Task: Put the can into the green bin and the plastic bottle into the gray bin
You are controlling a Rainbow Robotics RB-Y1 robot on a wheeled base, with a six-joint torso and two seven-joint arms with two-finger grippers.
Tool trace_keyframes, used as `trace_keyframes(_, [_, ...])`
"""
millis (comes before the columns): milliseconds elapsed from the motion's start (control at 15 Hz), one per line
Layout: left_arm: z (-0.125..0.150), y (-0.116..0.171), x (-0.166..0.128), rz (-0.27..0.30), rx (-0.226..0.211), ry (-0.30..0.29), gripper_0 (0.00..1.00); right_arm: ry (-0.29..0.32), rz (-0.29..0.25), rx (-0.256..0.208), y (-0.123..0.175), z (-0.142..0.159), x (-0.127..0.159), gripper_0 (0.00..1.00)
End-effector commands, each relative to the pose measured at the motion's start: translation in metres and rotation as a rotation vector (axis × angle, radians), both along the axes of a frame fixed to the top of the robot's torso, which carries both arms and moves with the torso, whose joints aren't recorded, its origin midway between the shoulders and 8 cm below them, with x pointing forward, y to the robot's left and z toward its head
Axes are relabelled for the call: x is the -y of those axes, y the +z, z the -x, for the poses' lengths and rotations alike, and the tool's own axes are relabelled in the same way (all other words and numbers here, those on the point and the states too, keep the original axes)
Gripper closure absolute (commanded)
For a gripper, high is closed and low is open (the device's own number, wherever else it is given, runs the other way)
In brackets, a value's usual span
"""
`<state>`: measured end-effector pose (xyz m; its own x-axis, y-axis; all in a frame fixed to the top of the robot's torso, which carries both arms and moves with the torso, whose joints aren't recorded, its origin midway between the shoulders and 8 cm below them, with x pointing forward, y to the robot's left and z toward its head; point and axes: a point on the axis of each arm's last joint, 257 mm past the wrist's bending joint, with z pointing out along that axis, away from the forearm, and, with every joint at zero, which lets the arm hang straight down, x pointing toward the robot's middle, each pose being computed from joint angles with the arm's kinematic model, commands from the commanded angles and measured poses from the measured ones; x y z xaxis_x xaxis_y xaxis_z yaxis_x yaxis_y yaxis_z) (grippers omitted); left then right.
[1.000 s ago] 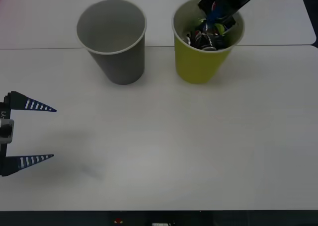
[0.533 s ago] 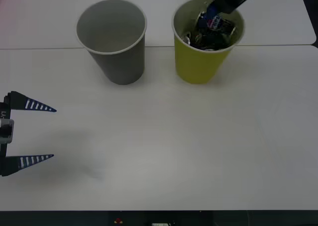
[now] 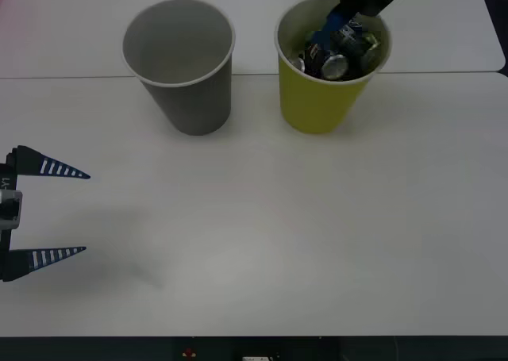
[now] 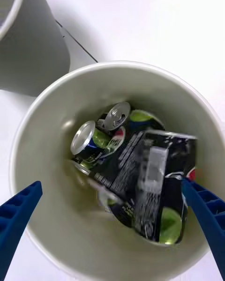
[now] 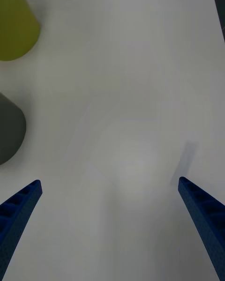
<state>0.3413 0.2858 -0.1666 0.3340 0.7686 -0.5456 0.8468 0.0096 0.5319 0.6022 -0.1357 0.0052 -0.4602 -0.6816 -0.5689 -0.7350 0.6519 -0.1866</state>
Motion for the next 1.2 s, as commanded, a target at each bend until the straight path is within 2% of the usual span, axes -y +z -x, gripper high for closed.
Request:
trace_keyframes(67, [0.000, 0.000, 0.000, 0.000, 0.000, 0.000, 0.00, 0.077, -0.020, 0.010, 0.026, 0.018, 0.010, 0.00])
trace_keyframes(267, [0.000, 0.000, 0.000, 0.000, 0.000, 0.000, 0.00, 0.138, -0.079, -0.002, 0.047, 0.043, 0.018, 0.00])
trace_keyframes(533, [0.000, 0.000, 0.000, 0.000, 0.000, 0.000, 0.00, 0.226, -0.088, 0.054, 0.044, 0.078, 0.037, 0.00])
trace_keyframes(667, [0.000, 0.000, 0.000, 0.000, 0.000, 0.000, 0.00, 0.270, -0.095, 0.079, 0.037, 0.098, 0.045, 0.00])
trace_keyframes(867, [0.000, 0.000, 0.000, 0.000, 0.000, 0.000, 0.00, 0.374, -0.081, 0.143, 0.018, 0.129, 0.058, 0.00])
trace_keyframes(1067, [0.000, 0.000, 0.000, 0.000, 0.000, 0.000, 0.00, 0.467, -0.042, 0.193, -0.004, 0.155, 0.071, 0.00])
trace_keyframes(1200, [0.000, 0.000, 0.000, 0.000, 0.000, 0.000, 0.00, 0.510, -0.040, 0.228, -0.020, 0.169, 0.077, 0.00])
